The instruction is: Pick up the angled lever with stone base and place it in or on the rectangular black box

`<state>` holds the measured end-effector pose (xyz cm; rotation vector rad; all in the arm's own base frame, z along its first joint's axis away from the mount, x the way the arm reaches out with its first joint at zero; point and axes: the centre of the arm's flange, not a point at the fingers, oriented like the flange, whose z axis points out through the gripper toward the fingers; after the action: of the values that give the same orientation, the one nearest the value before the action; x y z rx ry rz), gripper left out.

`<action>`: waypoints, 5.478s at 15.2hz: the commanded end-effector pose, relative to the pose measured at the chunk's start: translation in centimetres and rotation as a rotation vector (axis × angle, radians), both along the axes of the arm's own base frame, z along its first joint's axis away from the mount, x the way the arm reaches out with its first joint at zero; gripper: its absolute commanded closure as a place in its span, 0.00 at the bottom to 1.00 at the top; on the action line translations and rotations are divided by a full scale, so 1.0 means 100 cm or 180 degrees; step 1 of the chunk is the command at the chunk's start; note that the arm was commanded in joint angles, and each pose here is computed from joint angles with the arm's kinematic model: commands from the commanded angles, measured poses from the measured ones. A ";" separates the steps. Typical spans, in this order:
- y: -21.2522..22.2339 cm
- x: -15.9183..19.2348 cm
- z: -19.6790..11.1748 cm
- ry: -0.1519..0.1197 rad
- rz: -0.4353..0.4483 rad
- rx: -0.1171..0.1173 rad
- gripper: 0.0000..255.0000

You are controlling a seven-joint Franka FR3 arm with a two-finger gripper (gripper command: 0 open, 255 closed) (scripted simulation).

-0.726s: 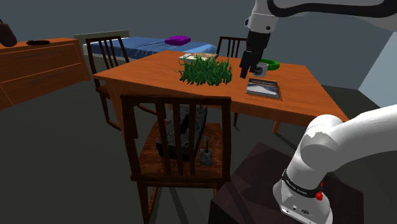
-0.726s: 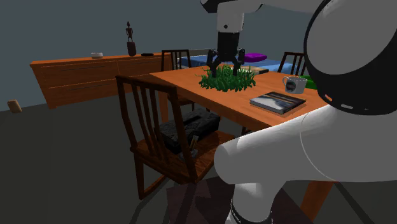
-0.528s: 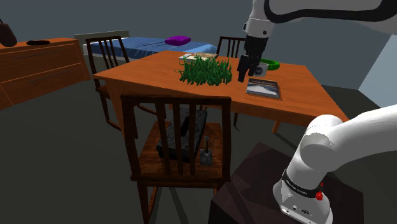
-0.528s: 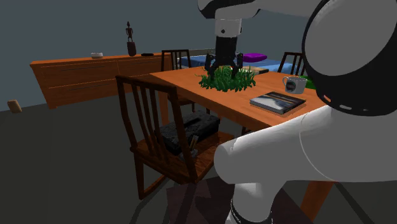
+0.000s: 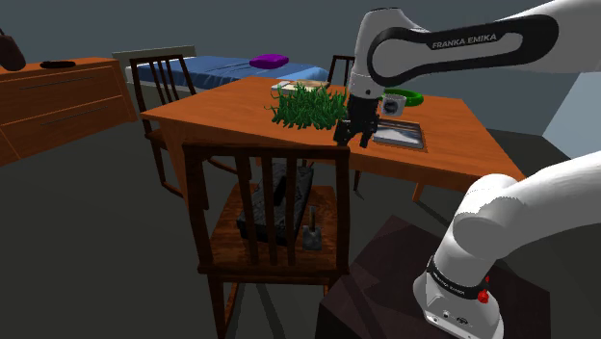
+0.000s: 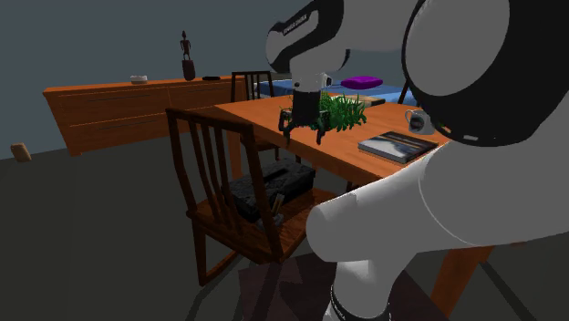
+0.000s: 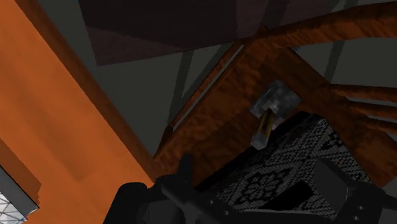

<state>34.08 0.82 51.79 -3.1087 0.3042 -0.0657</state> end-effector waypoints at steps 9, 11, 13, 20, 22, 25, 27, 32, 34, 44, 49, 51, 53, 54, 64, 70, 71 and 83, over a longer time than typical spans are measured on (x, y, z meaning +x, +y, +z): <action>0.035 0.038 -0.120 0.0154 -0.0945 0.0136 0.00; 0.042 0.047 -0.144 0.0186 -0.1131 0.0163 0.00; 0.048 0.055 -0.169 0.0218 -0.1318 0.0191 0.00; 0.063 0.077 -0.240 0.0298 -0.1781 0.0258 0.00; 0.064 0.076 -0.250 0.0298 -0.1781 0.0258 0.00; 0.065 0.076 -0.266 0.0298 -0.1781 0.0258 0.00; 0.065 0.076 -0.269 0.0298 -0.1780 0.0258 0.00; 0.065 0.076 -0.269 0.0298 -0.1781 0.0258 0.00; 0.065 0.076 -0.269 0.0298 -0.1781 0.0258 0.00; 0.065 0.076 -0.269 0.0298 -0.1781 0.0258 1.00; 0.065 0.076 -0.242 0.0298 -0.1781 0.0258 1.00; 0.065 0.076 -0.232 0.0298 -0.1781 0.0258 1.00; 0.065 0.076 -0.221 0.0298 -0.1781 0.0258 1.00; 0.065 0.076 -0.216 0.0298 -0.1781 0.0258 1.00; 0.065 0.076 -0.163 0.0298 -0.1781 0.0258 1.00; 0.065 0.076 -0.132 0.0298 -0.1781 0.0258 1.00; 0.065 0.076 -0.126 0.0298 -0.1781 0.0258 1.00; 0.050 0.153 -0.090 0.0298 -0.1781 0.0258 1.00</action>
<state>48.26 5.91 42.65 -2.8479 1.1327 0.0842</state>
